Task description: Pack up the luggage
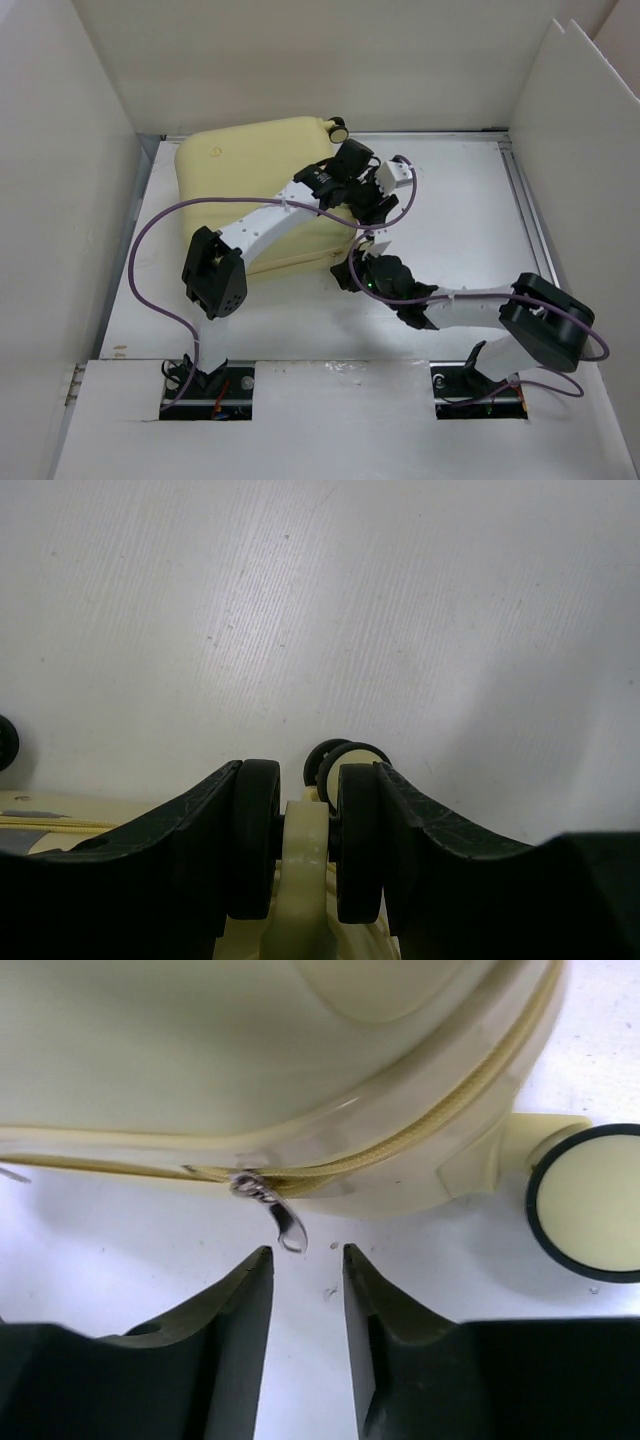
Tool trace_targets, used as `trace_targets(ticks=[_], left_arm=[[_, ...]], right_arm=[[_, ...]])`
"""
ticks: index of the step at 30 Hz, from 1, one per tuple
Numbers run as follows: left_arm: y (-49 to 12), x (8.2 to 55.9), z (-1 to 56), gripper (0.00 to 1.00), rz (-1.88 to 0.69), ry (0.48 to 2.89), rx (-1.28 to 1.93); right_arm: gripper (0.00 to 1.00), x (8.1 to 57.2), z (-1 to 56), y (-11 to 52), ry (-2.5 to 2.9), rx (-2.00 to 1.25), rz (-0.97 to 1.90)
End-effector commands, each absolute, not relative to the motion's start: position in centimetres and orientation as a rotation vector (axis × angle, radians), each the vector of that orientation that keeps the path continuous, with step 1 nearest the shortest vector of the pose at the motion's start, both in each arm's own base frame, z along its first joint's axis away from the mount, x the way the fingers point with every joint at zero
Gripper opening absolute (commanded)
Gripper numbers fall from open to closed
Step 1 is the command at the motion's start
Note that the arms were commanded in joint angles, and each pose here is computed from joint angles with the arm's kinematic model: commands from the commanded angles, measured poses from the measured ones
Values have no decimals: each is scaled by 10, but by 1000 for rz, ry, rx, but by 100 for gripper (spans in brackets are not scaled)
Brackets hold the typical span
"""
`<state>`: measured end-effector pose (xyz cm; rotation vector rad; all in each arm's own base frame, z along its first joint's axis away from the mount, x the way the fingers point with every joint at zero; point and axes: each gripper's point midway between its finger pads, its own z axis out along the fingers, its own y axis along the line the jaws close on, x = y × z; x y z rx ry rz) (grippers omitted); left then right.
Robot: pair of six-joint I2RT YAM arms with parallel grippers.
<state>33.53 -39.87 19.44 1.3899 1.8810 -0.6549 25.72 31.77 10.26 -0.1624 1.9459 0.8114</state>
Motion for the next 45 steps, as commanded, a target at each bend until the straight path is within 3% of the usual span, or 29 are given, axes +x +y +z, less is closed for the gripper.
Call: trace_targets(ticks=[1, 7, 13, 18, 24, 25, 27, 28, 29, 31, 34, 39, 45], left_arm=[[-414, 342, 240, 0, -701, 1755, 1329], [-414, 341, 234, 0, -701, 1773, 1336], [-413, 341, 232, 0, -696, 1775, 1347], [-413, 341, 232, 0, -696, 1775, 1347], [-412, 340, 228, 0, -696, 1783, 1350], [-412, 340, 228, 0, -691, 1776, 1358], [-412, 340, 228, 0, -691, 1776, 1358], [-412, 340, 228, 0, -691, 1776, 1358], [-412, 340, 228, 0, -691, 1776, 1358], [-411, 339, 227, 0, -691, 1785, 1361], [-411, 339, 227, 0, -691, 1785, 1361], [-411, 339, 227, 0, -691, 1785, 1361], [-411, 339, 227, 0, -691, 1785, 1361]], right_arm=[[41, 254, 135, 329, 1841, -217, 852], [42, 261, 140, 327, 1825, -204, 814], [25, 269, 131, 334, 1849, -193, 793], [0, 270, 139, 333, 1830, -179, 798], [0, 265, 139, 330, 1829, -201, 808], [3, 263, 138, 328, 1830, -202, 807], [24, 262, 134, 326, 1842, -197, 807], [42, 261, 129, 323, 1854, -175, 799], [50, 263, 133, 321, 1846, -153, 800], [56, 266, 129, 315, 1847, -127, 763], [56, 270, 133, 314, 1839, -115, 762], [33, 276, 140, 323, 1816, -150, 777], [16, 274, 144, 334, 1807, -191, 820]])
